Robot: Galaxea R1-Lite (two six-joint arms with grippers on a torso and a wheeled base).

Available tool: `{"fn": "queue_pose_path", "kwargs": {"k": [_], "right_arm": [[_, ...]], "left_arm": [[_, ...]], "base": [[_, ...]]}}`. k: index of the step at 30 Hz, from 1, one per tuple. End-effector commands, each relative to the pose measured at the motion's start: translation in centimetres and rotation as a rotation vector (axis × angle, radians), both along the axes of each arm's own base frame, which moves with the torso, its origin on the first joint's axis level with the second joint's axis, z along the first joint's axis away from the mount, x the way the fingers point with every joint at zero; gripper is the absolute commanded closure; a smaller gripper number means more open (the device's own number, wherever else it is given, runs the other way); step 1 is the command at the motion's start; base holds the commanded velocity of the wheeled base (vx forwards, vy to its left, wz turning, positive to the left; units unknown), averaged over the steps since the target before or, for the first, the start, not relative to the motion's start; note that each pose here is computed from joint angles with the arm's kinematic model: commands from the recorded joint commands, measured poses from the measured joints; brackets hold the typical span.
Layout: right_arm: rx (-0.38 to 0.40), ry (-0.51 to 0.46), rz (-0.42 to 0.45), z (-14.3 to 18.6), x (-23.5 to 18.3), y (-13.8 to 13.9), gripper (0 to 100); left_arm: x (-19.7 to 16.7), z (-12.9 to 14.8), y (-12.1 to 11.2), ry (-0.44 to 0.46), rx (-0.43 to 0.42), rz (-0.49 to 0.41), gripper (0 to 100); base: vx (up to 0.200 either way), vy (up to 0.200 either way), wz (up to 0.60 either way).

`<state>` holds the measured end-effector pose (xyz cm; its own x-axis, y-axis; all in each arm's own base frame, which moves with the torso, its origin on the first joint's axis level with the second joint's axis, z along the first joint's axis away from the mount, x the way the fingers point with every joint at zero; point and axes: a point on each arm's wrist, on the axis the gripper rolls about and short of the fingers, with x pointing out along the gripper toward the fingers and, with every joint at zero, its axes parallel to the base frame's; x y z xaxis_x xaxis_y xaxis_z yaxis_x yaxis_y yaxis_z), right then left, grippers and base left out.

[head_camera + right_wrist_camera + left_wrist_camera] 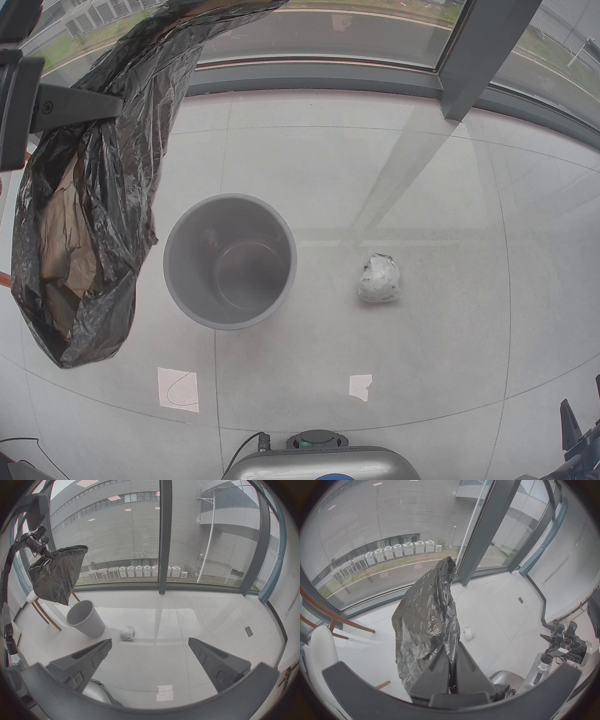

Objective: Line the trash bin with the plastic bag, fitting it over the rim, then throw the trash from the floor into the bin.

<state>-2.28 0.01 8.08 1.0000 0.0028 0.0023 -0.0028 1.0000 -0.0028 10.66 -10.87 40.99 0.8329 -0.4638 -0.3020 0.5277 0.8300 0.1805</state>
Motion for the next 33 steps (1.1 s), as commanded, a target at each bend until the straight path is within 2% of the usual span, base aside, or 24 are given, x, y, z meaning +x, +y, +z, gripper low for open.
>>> {"fn": "queue_pose_path", "kwargs": {"k": [1,7,11,18,21,22,24,26,30,33], "right_arm": [[0.000,0.001,0.000,-0.5,0.0,0.0,0],[0.000,0.001,-0.001,-0.5,0.0,0.0,0],[0.000,0.001,-0.001,-0.5,0.0,0.0,0],[0.000,0.001,-0.001,-0.5,0.0,0.0,0],[0.000,0.001,-0.001,-0.5,0.0,0.0,0],[0.000,0.001,-0.001,-0.5,0.0,0.0,0],[0.000,0.001,-0.001,-0.5,0.0,0.0,0],[0.000,0.001,-0.001,-0.5,0.0,0.0,0],[-0.002,0.001,0.000,-0.5,0.0,0.0,0],[-0.002,0.001,0.000,-0.5,0.0,0.0,0]], "left_arm": [[0.0,-0.2,0.0,0.009,0.001,0.007,100],[0.2,-1.3,-0.2,0.073,-0.028,0.033,100],[0.1,-1.1,-0.1,0.071,-0.048,0.037,100],[1.0,-2.2,-1.1,0.068,-0.062,0.032,100],[1.6,-4.5,-1.9,0.099,-0.031,0.032,100],[1.6,-4.5,-1.9,0.099,-0.031,0.032,100],[1.3,-6.2,-1.5,0.111,-0.027,0.035,100],[1.1,-8.4,-1.3,0.146,-0.057,0.054,100],[2.1,-10.6,-2.4,0.144,-0.205,0.095,100],[2.8,-11.5,-3.3,0.123,-0.221,0.097,100]], "base": [[0.000,0.000,0.00],[0.000,0.000,0.00],[0.000,0.000,0.00],[0.000,0.000,0.00],[0.000,0.000,0.00],[0.000,0.000,0.00],[0.000,0.000,0.00],[0.000,0.000,0.00],[0.000,0.000,0.00],[0.000,0.000,0.00]]}}
